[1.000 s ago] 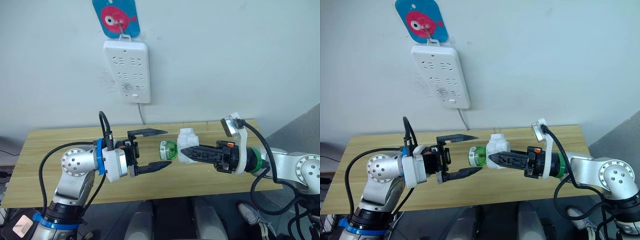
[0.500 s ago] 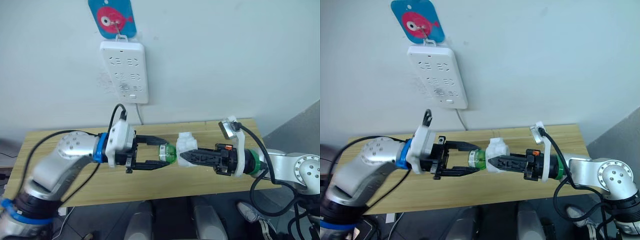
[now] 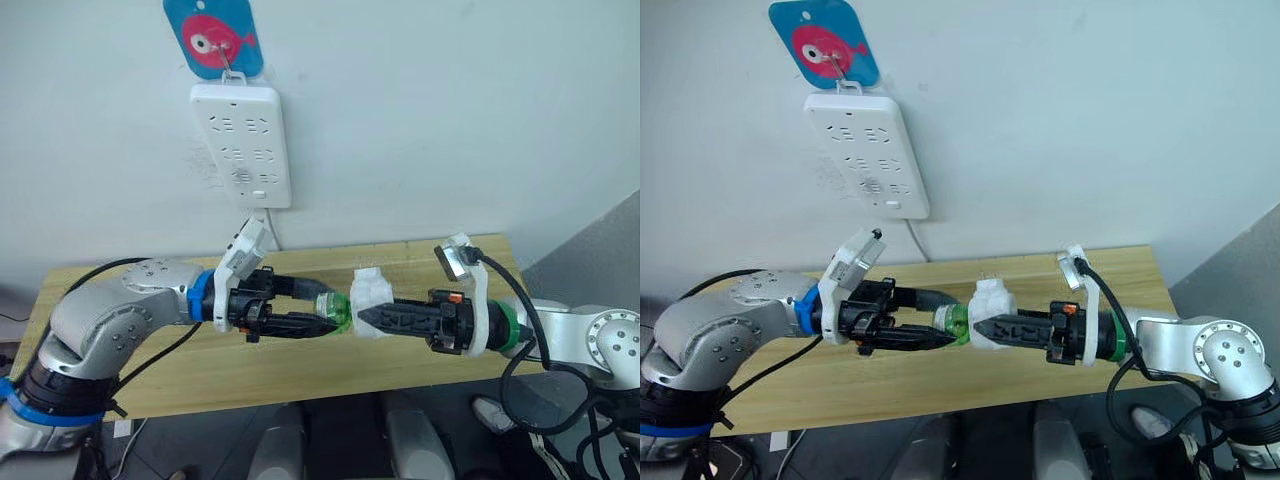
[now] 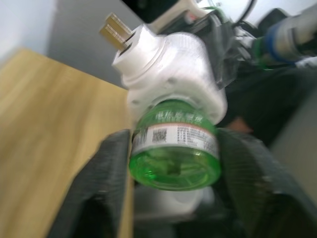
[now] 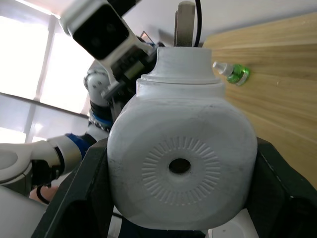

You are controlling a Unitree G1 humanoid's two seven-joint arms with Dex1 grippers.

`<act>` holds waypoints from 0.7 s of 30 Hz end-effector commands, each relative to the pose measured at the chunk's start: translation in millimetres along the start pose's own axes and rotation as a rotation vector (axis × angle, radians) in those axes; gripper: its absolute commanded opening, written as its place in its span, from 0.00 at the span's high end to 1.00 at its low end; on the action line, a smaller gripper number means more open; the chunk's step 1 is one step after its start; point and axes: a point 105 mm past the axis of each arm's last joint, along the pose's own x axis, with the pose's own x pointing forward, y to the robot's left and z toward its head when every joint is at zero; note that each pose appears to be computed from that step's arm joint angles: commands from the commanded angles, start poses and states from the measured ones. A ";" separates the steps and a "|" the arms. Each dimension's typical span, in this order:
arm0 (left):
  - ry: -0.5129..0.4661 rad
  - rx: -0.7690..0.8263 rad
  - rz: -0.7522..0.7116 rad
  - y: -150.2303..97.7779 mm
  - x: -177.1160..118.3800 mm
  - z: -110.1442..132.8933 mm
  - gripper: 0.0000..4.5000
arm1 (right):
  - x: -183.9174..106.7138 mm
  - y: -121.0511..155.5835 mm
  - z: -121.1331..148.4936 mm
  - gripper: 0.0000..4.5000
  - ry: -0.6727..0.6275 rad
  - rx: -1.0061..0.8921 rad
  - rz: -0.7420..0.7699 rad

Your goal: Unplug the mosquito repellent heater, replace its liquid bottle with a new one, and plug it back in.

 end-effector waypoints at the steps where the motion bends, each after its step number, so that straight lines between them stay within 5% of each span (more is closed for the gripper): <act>1: -0.006 0.200 0.037 -2.9 -5.0 5.1 0.02 | -1.3 11.2 6.6 0.33 -0.029 -0.027 0.041; 5: 0.005 0.441 0.094 -2.0 -13.1 -6.6 0.01 | -2.4 10.1 7.9 0.33 -0.038 -0.025 0.033; 11: -0.137 0.924 0.184 -6.4 -16.2 -1.5 0.01 | -1.6 10.3 8.9 0.33 -0.043 -0.026 0.035; 18: -0.195 0.962 0.150 -18.9 -5.1 -4.9 0.01 | -1.0 10.9 9.3 0.33 -0.045 -0.028 0.036; 21: -0.198 0.936 0.146 -18.3 -0.8 -6.3 0.14 | -0.3 11.6 9.8 0.33 -0.049 -0.030 0.039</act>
